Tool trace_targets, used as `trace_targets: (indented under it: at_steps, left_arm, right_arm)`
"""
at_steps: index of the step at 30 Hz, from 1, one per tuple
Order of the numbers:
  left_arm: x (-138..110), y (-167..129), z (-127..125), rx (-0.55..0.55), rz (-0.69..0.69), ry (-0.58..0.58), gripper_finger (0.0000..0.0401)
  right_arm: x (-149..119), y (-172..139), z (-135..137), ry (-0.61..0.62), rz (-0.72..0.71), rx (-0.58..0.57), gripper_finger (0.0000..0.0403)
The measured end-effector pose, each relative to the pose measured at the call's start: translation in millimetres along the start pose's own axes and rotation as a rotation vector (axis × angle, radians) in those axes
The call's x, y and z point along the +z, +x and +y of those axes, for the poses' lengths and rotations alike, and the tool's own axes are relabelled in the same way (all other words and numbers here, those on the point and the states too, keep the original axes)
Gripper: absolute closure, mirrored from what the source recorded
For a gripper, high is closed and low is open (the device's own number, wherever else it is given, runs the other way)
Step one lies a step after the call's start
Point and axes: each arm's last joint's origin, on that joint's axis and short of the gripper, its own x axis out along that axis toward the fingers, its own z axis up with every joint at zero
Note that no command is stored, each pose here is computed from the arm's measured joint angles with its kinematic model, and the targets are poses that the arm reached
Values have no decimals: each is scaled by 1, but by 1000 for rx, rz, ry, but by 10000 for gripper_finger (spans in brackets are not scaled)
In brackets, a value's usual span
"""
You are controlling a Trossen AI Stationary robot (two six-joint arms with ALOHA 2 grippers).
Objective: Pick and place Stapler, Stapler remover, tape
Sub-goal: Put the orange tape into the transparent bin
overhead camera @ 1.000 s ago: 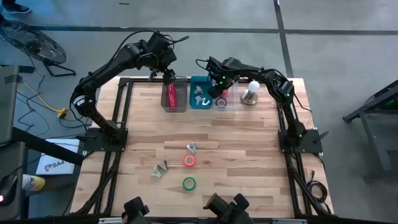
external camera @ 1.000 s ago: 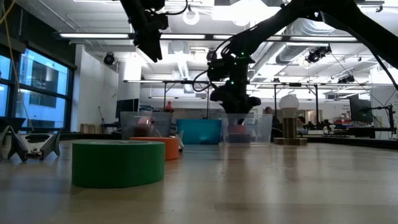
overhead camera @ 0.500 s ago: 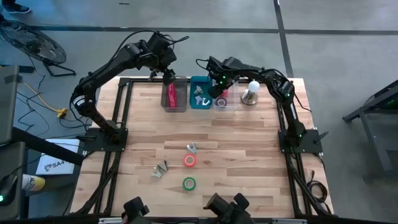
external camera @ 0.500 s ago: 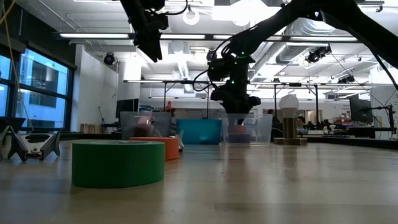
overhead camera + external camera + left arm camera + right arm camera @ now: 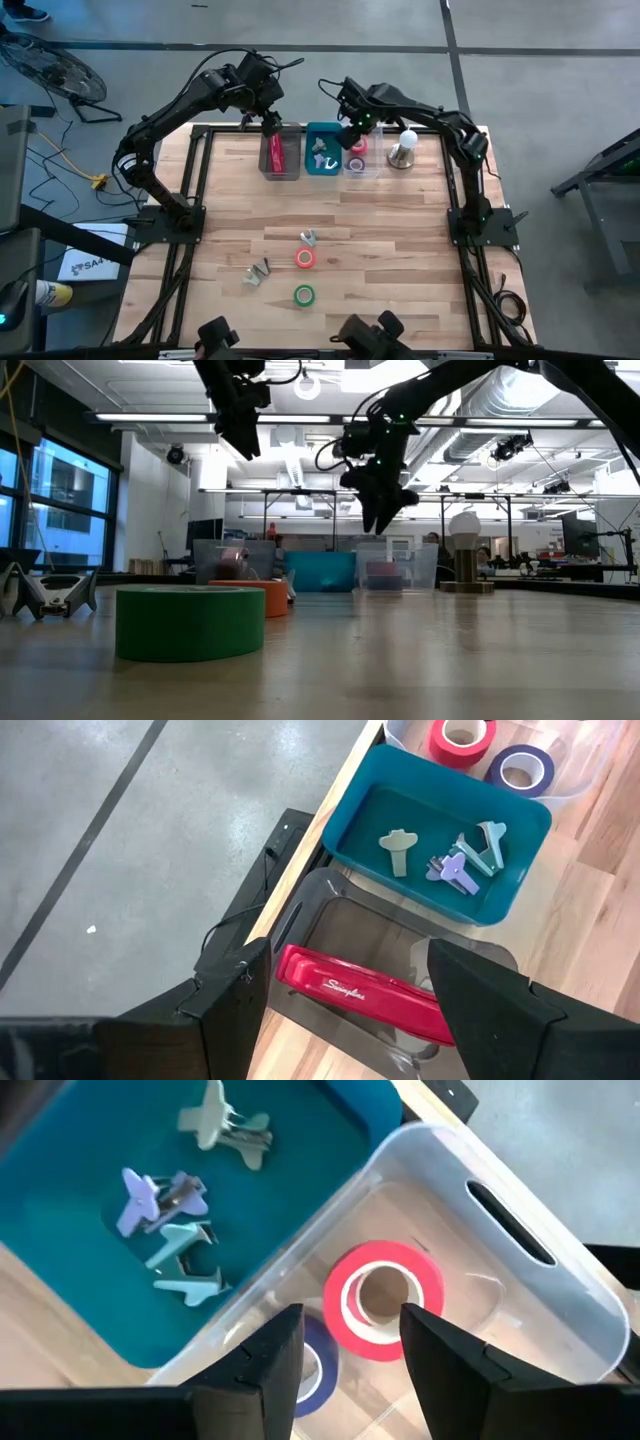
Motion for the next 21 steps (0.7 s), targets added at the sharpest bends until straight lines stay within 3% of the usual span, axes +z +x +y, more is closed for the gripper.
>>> trace_targets:
  at_steps: [5, 14, 21]
  left_arm:
    - [-1, -7, 1, -5, -18, -11, 138]
    - [-12, -58, -2, -17, -132, -43, 138]
    - [-30, -83, -6, -33, -81, -87, 138]
  right_arm:
    - [0, -14, 2, -4, -38, 30, 244]
    - [-4, -44, 23, -98, -136, 63, 243]
    - [-13, -67, 44, -177, -194, 87, 243]
